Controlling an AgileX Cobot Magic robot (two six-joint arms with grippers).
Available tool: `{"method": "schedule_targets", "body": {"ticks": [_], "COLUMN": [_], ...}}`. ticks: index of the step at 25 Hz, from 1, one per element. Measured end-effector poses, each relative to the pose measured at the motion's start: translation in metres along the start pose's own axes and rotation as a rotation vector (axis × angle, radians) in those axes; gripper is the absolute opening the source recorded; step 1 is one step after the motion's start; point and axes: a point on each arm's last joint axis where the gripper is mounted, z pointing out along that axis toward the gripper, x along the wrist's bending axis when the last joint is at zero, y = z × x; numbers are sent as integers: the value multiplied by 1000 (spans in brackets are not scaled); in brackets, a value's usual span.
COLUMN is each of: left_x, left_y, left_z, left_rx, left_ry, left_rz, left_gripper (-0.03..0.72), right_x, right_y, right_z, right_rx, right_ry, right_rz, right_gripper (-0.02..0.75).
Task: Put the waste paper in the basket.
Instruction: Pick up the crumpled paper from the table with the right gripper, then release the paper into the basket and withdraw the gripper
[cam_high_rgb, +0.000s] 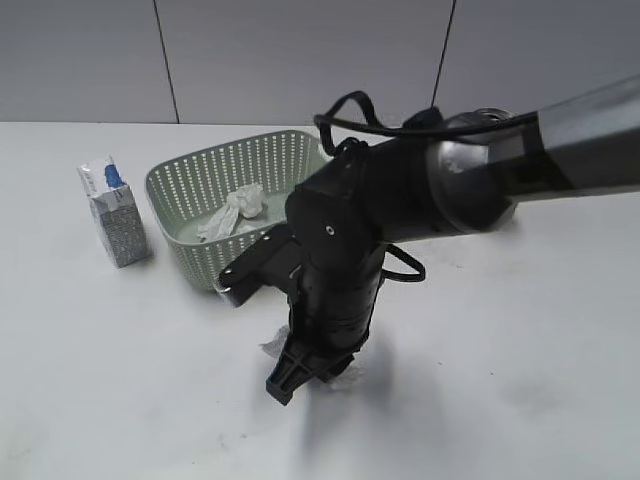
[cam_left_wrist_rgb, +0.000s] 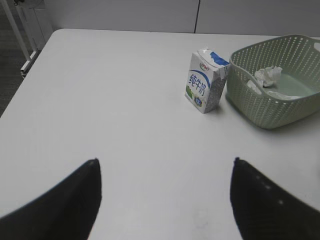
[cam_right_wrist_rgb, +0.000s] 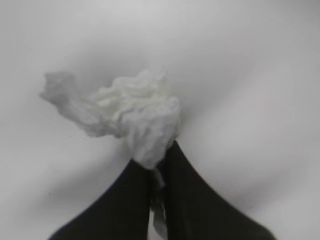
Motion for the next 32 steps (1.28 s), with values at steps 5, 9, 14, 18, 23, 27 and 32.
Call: {"method": "schedule_targets", "body": {"ticks": [5,9,14,18,23,27,32], "left_x": [0,0,0,0,0,0,0], "left_y": [0,0,0,0,0,0,0], "left_z": [0,0,0,0,0,0,0], "left_rx": [0,0,0,0,0,0,0], "left_ry": [0,0,0,0,0,0,0], "left_rz": [0,0,0,0,0,0,0], "left_gripper": [591,591,591,591,591,591,591], "right_x": [0,-1,-8,-15,-40,-71,-85], "right_y": [4,7,21,37,56,65,74], "right_z": [-46,-95,-145,-162,-149,-109,-71], "right_rx": [-107,-256,-547,-788,-976,-991,-1058], "right_ry": [-1,-23,-128,-153,-83,-66,-29], "right_rz": [-1,-20,-100,-60,82,169,184], "right_gripper": [27,26,26,26,24,34,288]}}
